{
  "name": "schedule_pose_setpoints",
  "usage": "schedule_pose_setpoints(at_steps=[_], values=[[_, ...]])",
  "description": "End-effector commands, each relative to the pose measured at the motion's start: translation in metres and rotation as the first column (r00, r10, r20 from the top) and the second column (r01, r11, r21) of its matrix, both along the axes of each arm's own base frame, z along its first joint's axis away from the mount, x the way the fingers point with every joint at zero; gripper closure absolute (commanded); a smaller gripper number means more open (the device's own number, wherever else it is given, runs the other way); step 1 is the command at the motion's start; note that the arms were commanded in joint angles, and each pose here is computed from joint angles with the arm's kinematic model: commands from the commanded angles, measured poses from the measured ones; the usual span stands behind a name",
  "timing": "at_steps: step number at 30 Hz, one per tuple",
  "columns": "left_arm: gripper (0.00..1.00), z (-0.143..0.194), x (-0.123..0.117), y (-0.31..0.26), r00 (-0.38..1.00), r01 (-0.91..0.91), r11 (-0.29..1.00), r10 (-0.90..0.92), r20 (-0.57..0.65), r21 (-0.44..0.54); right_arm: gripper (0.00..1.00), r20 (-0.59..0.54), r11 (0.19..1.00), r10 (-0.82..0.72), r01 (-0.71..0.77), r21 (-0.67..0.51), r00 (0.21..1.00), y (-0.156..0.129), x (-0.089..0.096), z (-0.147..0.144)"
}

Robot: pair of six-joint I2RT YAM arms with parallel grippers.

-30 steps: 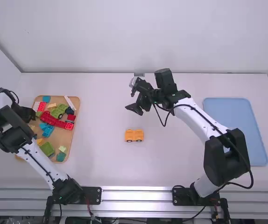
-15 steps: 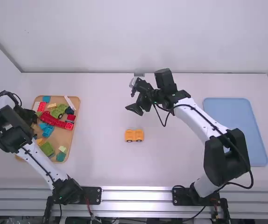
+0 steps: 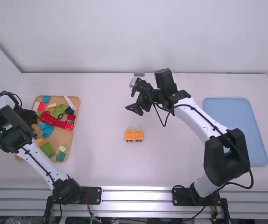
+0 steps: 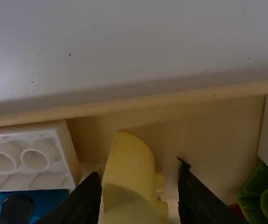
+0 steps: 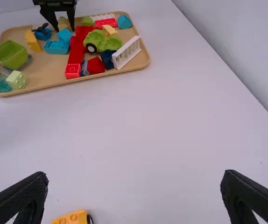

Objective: Assemble lego blocks to make yellow taxi

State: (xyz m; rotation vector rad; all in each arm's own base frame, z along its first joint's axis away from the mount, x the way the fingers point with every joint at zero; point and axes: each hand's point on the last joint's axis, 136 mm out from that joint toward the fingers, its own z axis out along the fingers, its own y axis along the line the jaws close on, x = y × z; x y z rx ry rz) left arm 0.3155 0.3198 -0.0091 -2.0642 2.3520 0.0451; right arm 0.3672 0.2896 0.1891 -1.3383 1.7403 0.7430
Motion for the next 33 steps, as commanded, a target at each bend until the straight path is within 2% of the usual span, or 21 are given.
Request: schedule_pose_setpoints(at_steps=[1,3,13,18,22,23,26,29,33], values=[[0.55,-0.018,-0.020,-0.015,0.997,-0.016,0.998,0.012,-0.077,-0.056,0.01,0.044,1.000,0.006,-0.007,0.025,0.999,0.002,0.001,0.022],[0.56,-0.018,-0.023,-0.016,0.996,-0.037,0.997,0.032,-0.088,-0.062,0.02,0.044,1.000,0.003,-0.004,0.025,0.999,0.001,0.001,0.022],[0.76,-0.018,-0.023,-0.016,0.996,-0.038,0.998,0.032,-0.089,-0.059,0.02,0.052,1.000,0.019,-0.020,0.012,0.998,0.001,-0.001,0.020],[0.78,-0.019,-0.019,-0.012,0.997,0.000,0.999,-0.004,-0.071,-0.045,0.01,0.043,1.000,0.017,-0.017,0.009,0.999,0.000,-0.002,0.018],[0.91,-0.018,-0.021,-0.008,0.996,0.001,1.000,-0.003,-0.084,-0.027,0.01,0.040,1.000,0.019,-0.019,0.008,0.999,0.001,-0.003,0.018],[0.91,-0.018,-0.020,-0.007,0.997,0.006,1.000,-0.008,-0.083,-0.021,0.01,0.041,1.000,0.017,-0.017,0.008,0.999,0.000,-0.002,0.018],[0.98,-0.016,-0.006,-0.008,0.995,0.100,0.994,-0.100,-0.009,-0.041,0.01,0.042,1.000,0.017,-0.017,0.008,0.999,0.000,-0.002,0.018],[0.98,0.001,0.004,-0.009,0.991,0.122,0.991,-0.118,0.066,-0.061,0.02,0.042,1.000,0.018,-0.018,0.008,0.999,0.000,-0.002,0.018],[0.98,0.036,0.008,-0.007,0.986,0.130,0.991,-0.128,0.104,-0.016,0.01,0.024,1.000,0.010,-0.010,0.010,1.000,0.000,-0.003,0.017]])
